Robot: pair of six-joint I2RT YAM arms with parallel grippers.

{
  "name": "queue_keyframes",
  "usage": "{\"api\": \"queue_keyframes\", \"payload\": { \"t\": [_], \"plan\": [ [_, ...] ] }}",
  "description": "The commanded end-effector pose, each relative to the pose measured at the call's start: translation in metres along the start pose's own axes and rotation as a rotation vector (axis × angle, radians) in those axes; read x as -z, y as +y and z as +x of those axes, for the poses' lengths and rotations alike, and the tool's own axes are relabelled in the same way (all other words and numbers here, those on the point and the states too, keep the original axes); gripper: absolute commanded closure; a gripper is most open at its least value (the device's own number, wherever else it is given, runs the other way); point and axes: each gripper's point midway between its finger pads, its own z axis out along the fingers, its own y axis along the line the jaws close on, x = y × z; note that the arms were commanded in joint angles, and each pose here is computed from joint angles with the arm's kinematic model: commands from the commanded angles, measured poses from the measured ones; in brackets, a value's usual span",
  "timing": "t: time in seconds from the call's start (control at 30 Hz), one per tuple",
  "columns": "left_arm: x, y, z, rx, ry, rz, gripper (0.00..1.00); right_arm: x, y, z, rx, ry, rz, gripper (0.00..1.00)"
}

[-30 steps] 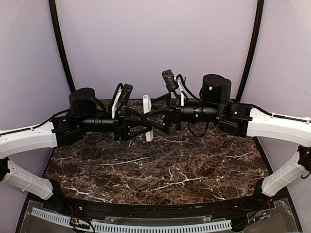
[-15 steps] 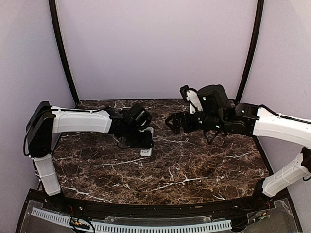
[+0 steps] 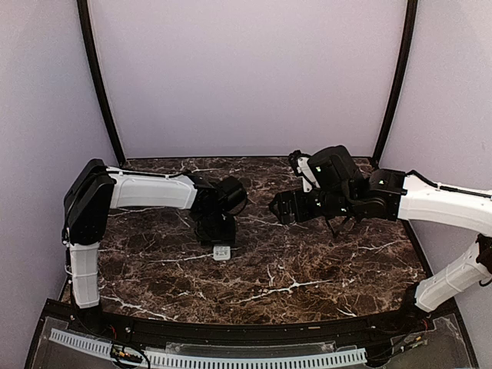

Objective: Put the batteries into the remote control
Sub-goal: Place the remote control at the center of the board, then reset both arms

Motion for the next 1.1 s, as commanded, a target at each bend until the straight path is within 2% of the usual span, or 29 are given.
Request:
{"api": "queue_keyframes", "payload": {
  "t": [0.0,0.03,0.07,0.1,0.17,0.47,0.6,0.7,0.77,0.9,1.03,1.07],
  "plan": [
    [-0.01,0.019,0.009,0.019,0.035,-0.101,0.57,0.0,-0.002,-0.001,-0.01,-0.005,0.006,0.01],
    [-0.012,0.019,0.01,0.021,0.041,-0.102,0.54,-0.001,-0.001,0.0,-0.009,-0.002,0.005,0.01],
    [-0.014,0.019,0.012,0.024,0.052,-0.103,0.41,0.0,-0.001,0.0,-0.009,-0.002,0.003,0.01],
    [-0.015,0.02,0.013,0.032,0.056,-0.105,0.2,0.0,-0.001,0.001,-0.009,-0.001,0.001,0.01],
    [-0.015,0.019,0.013,0.038,0.058,-0.099,0.04,0.001,-0.002,0.002,-0.012,0.0,0.004,0.01],
    [0.007,0.01,-0.001,0.028,0.003,-0.064,0.01,0.008,-0.011,0.001,-0.023,-0.021,0.031,0.01],
    [0.044,0.003,-0.024,0.005,-0.12,0.0,0.01,0.012,-0.028,-0.001,-0.037,-0.036,0.071,0.01],
    [0.086,0.006,-0.056,-0.007,-0.279,0.058,0.01,0.013,-0.058,-0.002,-0.035,-0.057,0.122,0.01],
    [0.103,0.023,-0.078,0.022,-0.35,0.088,0.01,0.015,-0.087,-0.003,-0.053,-0.084,0.157,0.01],
    [0.116,0.099,-0.114,0.202,-0.414,0.061,0.01,0.027,-0.144,0.005,-0.147,-0.146,0.172,0.01],
    [0.125,0.204,-0.126,0.365,-0.533,-0.132,0.01,0.039,-0.198,0.03,-0.274,-0.216,0.185,0.01],
    [0.14,0.218,-0.131,0.385,-0.608,-0.154,0.01,0.039,-0.208,0.043,-0.316,-0.216,0.174,0.01]
  ]
}}
